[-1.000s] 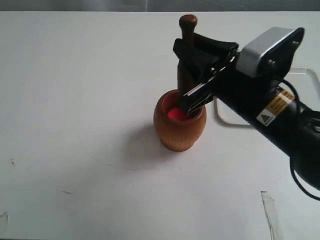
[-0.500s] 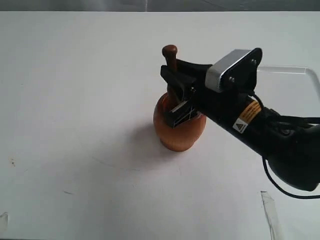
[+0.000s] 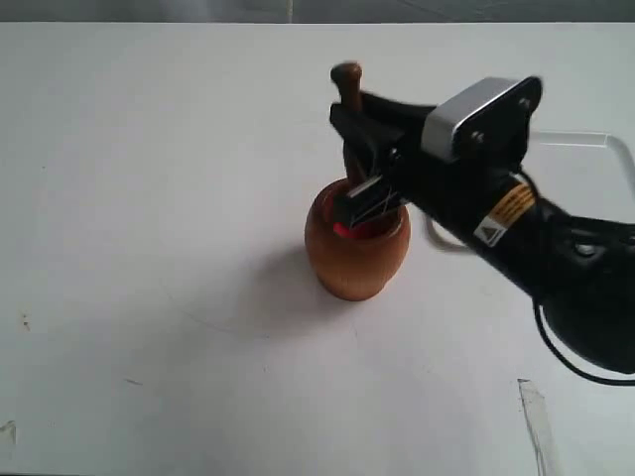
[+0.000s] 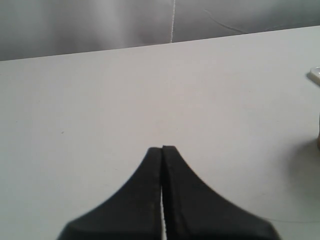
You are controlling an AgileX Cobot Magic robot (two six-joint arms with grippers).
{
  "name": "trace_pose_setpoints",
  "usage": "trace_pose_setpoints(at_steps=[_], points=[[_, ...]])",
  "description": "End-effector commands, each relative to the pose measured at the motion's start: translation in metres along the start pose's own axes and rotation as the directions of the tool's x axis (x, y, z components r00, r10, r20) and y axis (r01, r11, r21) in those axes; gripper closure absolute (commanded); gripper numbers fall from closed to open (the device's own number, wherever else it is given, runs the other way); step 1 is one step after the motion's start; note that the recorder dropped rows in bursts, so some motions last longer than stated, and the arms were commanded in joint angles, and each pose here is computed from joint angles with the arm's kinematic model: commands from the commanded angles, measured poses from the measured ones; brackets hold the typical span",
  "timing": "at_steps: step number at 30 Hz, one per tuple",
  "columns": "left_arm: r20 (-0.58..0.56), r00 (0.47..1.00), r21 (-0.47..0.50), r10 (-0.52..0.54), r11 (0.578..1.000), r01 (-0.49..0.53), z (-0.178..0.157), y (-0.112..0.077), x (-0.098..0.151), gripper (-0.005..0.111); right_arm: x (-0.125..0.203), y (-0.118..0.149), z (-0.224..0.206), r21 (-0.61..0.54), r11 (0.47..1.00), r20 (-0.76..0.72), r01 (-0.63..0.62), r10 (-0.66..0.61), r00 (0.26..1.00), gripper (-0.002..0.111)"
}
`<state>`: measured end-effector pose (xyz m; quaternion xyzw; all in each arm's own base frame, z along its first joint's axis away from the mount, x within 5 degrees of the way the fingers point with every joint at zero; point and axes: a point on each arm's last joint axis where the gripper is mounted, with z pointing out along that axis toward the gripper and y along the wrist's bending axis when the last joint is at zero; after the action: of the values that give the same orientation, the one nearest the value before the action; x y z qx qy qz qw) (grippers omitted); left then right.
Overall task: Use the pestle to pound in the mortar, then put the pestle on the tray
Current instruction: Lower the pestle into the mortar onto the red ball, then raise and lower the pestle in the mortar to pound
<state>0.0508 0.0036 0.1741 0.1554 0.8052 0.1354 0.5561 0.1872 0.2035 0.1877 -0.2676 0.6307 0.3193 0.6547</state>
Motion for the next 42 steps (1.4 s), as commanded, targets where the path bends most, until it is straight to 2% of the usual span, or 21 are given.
trace_pose_setpoints(at_steps=[1, 4, 8, 13, 18, 21, 24, 26, 33, 36, 39, 42], points=[[0.007, 1.000, 0.008, -0.012, 1.000, 0.012, 0.000, -0.001, 0.000, 0.107, -0.054, 0.005, -0.015, -0.007, 0.999, 0.209, 0.049, -0.047, 0.977, 0.108], [0.007, 1.000, 0.008, -0.012, 1.000, 0.012, 0.000, -0.001, 0.000, 0.107, -0.070, 0.006, -0.021, -0.010, 0.998, 0.265, 0.063, -0.058, 0.962, 0.108], [0.007, 1.000, 0.008, -0.012, 1.000, 0.012, 0.000, -0.001, 0.000, 0.107, -0.059, 0.006, -0.017, -0.007, 0.997, 0.228, 0.073, -0.070, 0.971, 0.108], [0.007, 1.000, 0.008, -0.012, 1.000, 0.012, 0.000, -0.001, 0.000, 0.107, -0.009, 0.002, -0.002, -0.012, 0.999, 0.043, 0.047, -0.046, 0.998, 0.108], [0.007, 1.000, 0.008, -0.012, 1.000, 0.012, 0.000, -0.001, 0.000, 0.107, 0.046, 0.002, 0.010, -0.038, 0.999, -0.145, -0.012, 0.006, 0.989, 0.108], [0.007, 1.000, 0.008, -0.012, 1.000, 0.012, 0.000, -0.001, 0.000, 0.107, 0.063, 0.003, 0.015, -0.050, 0.998, -0.192, -0.035, 0.024, 0.981, 0.108], [0.007, 1.000, 0.008, -0.012, 1.000, 0.012, 0.000, -0.001, 0.000, 0.107, 0.056, 0.003, 0.021, -0.056, 0.998, -0.160, -0.033, 0.023, 0.987, 0.108], [0.007, 1.000, 0.008, -0.012, 1.000, 0.012, 0.000, -0.001, 0.000, 0.107, 0.041, 0.004, 0.024, -0.061, 0.998, -0.104, -0.027, 0.021, 0.994, 0.108], [0.007, 1.000, 0.008, -0.012, 1.000, 0.012, 0.000, -0.001, 0.000, 0.107, -0.043, 0.010, 0.013, -0.088, 0.995, 0.180, 0.047, -0.030, 0.983, 0.108], [0.007, 1.000, 0.008, -0.012, 1.000, 0.012, 0.000, -0.001, 0.000, 0.107, -0.065, 0.015, 0.005, -0.121, 0.989, 0.256, 0.081, -0.048, 0.966, 0.108], [0.007, 1.000, 0.008, -0.012, 1.000, 0.012, 0.000, -0.001, 0.000, 0.107, -0.066, 0.015, 0.002, -0.114, 0.988, 0.261, 0.100, -0.067, 0.963, 0.108], [0.007, 1.000, 0.008, -0.012, 1.000, 0.012, 0.000, -0.001, 0.000, 0.107, -0.047, 0.013, 0.003, -0.101, 0.991, 0.191, 0.089, -0.068, 0.979, 0.108]])
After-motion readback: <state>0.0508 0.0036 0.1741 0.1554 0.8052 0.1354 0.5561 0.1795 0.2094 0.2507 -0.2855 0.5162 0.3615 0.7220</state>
